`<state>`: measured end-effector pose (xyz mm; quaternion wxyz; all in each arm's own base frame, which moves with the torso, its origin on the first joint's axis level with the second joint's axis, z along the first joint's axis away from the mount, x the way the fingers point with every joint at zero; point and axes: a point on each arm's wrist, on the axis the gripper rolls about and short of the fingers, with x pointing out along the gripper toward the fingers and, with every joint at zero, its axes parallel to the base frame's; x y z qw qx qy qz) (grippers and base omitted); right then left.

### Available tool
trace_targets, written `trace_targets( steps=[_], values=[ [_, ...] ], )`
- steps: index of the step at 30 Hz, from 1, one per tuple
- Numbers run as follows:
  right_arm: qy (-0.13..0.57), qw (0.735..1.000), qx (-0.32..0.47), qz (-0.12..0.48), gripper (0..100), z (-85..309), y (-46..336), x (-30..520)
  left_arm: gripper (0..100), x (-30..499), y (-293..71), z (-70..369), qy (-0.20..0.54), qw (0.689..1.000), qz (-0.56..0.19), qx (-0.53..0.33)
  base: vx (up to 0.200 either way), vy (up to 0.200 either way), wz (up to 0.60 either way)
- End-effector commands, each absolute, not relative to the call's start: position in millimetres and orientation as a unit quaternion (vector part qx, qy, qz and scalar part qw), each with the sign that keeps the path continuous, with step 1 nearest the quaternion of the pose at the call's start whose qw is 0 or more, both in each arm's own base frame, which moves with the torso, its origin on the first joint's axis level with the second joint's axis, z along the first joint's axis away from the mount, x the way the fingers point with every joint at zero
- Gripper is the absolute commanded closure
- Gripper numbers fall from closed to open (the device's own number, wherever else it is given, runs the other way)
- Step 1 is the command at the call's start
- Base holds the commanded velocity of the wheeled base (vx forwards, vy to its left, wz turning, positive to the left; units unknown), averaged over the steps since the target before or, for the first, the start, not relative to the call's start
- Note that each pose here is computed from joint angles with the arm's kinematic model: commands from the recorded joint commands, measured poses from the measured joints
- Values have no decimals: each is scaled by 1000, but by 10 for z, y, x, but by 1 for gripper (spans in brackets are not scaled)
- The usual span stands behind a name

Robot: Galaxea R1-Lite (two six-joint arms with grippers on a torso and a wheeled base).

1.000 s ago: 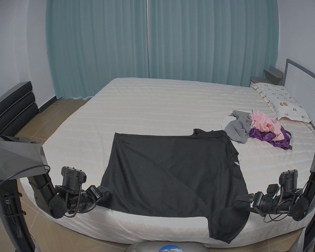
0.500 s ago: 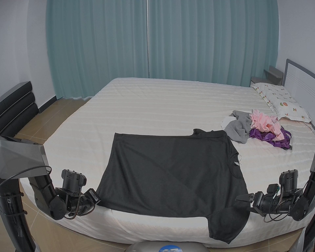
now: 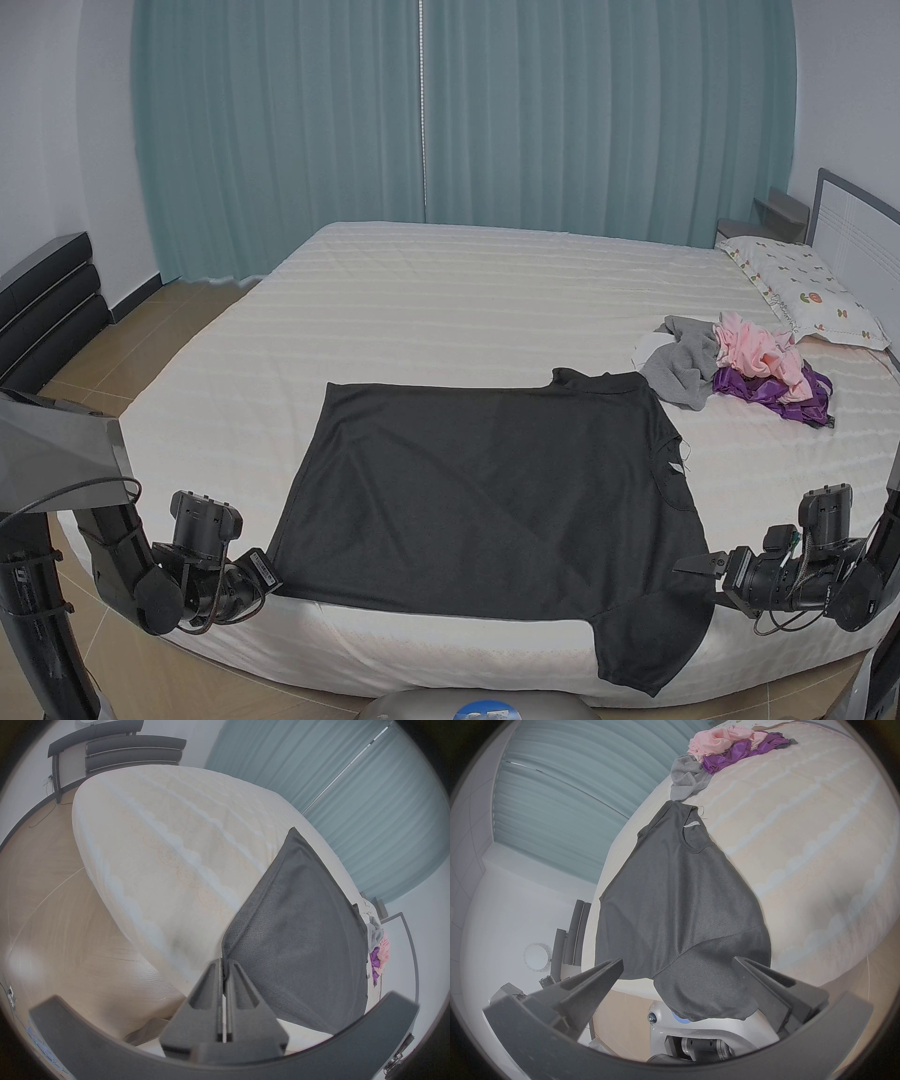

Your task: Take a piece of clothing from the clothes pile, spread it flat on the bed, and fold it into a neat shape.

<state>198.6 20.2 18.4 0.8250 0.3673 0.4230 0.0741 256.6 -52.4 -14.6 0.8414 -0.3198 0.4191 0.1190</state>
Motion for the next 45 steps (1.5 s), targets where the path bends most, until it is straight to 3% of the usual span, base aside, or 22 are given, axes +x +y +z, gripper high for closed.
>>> trace_targets(
  steps=[1,28,29,39,45],
  values=[
    [421,826,367,75,0,192,202,1985,100,2561,-516,-145,419,841,121,-320,0,0,0],
    [423,825,367,75,0,188,202,1981,100,2534,-486,-142,428,841,123,-308,0,0,0],
    [423,825,367,75,0,188,202,1981,0,2538,-487,-140,427,841,123,-308,0,0,0],
    [425,824,367,73,0,174,202,1984,0,2542,-480,-118,426,839,116,-318,0,0,0],
    [425,824,367,73,0,174,199,1984,0,2588,-442,-97,442,819,67,-361,0,0,0]
  ],
)
